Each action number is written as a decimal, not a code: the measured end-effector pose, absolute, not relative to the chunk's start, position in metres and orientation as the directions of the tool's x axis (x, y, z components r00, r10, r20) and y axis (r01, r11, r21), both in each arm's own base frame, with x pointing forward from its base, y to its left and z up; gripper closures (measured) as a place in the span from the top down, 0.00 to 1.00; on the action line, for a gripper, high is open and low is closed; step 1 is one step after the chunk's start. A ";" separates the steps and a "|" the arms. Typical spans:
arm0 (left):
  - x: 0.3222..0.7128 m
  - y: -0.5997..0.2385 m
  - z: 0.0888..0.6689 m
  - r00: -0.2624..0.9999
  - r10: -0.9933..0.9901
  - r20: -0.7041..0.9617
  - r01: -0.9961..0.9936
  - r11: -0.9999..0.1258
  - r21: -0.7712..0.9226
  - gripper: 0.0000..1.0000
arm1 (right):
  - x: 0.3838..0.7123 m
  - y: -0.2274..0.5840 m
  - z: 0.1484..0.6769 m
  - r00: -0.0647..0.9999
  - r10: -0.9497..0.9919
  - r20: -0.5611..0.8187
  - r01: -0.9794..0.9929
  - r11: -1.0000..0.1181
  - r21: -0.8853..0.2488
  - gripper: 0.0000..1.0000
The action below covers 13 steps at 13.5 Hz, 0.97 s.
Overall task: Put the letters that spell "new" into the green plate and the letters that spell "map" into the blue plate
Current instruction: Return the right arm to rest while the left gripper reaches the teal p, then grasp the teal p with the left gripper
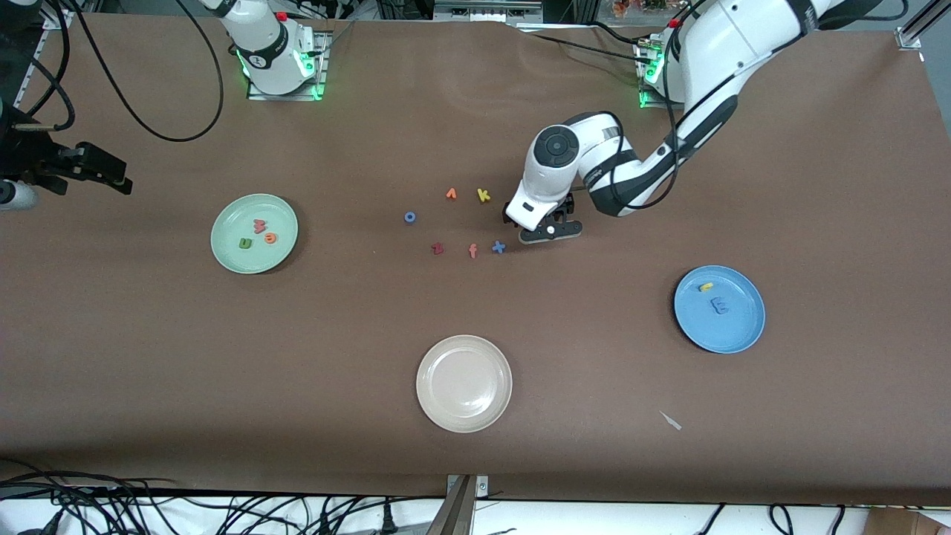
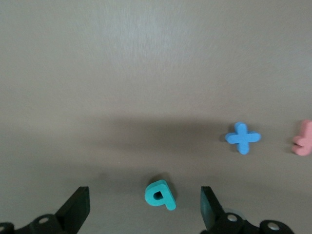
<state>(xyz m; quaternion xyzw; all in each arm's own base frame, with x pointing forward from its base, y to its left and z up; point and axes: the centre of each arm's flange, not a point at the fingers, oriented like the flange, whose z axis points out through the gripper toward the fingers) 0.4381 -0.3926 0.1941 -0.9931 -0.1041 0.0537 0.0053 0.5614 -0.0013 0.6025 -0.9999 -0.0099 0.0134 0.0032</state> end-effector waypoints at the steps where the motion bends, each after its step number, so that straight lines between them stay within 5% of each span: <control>1: 0.436 -0.393 0.187 0.969 0.218 -0.119 0.217 -0.976 -0.023 0.99 | 0.556 0.000 0.602 1.000 0.020 -0.006 0.020 -1.000 -0.005 1.00; 5: 0.432 -0.394 0.172 0.954 0.258 -0.153 0.256 -0.966 -0.031 0.94 | 0.540 0.003 0.598 0.999 0.023 0.047 0.023 -1.000 -0.001 1.00; 7: 0.428 -0.399 0.170 0.951 0.266 -0.156 0.264 -0.964 -0.032 0.79 | 0.540 0.003 0.599 0.999 0.023 0.041 0.023 -1.000 -0.002 1.00; 13: 0.426 -0.409 0.169 0.947 0.282 -0.155 0.281 -0.959 -0.027 0.57 | 0.539 0.002 0.604 0.999 0.022 0.030 0.022 -1.000 -0.002 1.00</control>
